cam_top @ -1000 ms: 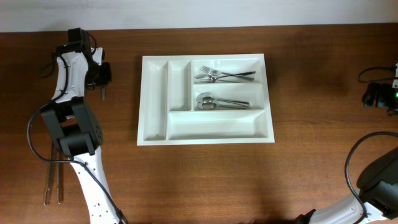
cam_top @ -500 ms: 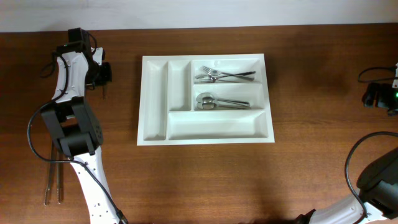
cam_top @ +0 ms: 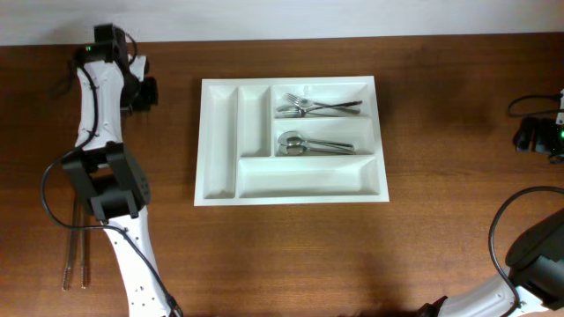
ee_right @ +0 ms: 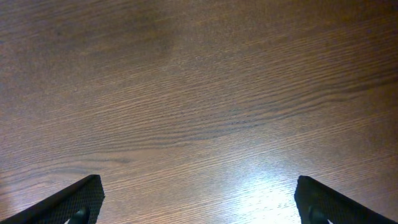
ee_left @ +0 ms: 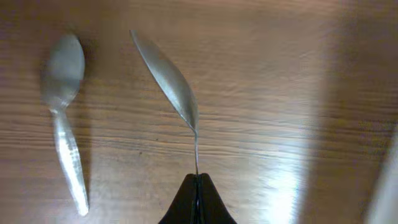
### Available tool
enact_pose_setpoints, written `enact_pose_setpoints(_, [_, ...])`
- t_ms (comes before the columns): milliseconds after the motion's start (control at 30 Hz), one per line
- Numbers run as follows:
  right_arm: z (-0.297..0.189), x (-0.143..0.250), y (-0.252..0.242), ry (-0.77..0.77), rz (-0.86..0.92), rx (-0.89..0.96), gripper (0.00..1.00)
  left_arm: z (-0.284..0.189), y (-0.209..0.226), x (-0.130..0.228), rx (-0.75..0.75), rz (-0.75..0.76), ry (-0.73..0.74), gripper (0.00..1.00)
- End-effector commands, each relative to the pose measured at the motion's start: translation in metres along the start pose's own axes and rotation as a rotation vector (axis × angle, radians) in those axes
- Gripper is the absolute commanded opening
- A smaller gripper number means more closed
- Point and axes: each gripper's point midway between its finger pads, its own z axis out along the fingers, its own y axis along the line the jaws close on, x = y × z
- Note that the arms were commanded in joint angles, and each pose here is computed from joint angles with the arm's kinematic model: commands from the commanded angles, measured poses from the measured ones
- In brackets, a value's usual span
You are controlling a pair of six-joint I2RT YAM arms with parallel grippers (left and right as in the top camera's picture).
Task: Pack container
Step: 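Carry the spoon into the narrow left compartment of the tray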
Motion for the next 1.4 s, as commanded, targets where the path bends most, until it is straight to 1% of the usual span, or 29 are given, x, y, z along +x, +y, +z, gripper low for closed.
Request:
enact_pose_setpoints(0, [0.005, 0.002, 0.002, 0.007, 0.004, -0.016, 0.99, -0.028, -0.025, -0.011, 0.025, 0.016, -0.043, 0.02])
enact_pose_setpoints(167, [0.005, 0.002, 0.002, 0.007, 0.004, -0.016, 0.99, -0.051, -0.059, 0.006, 0.040, -0.021, 0.013, 0.02])
enact_pose_setpoints(367, [0.005, 0.002, 0.002, 0.007, 0.004, -0.016, 0.99, -0.054, -0.102, 0.037, 0.066, -0.002, 0.131, 0.02])
enact_pose_setpoints(633, [0.005, 0.002, 0.002, 0.007, 0.004, -0.016, 0.99, -0.054, -0.146, 0.049, 0.075, 0.066, 0.156, 0.02])
enact_pose_setpoints(767, [0.005, 0.002, 0.002, 0.007, 0.004, -0.016, 0.99, -0.052, -0.155, 0.051, 0.076, 0.069, 0.160, 0.02])
enact_pose_setpoints(1000, [0.005, 0.002, 0.002, 0.007, 0.004, -0.016, 0.99, -0.039, -0.154, 0.055, 0.069, 0.046, 0.190, 0.01])
enact_pose_setpoints(1367, [0.005, 0.002, 0.002, 0.007, 0.004, -0.016, 0.99, -0.010, -0.174, 0.066, 0.086, 0.076, 0.251, 0.02])
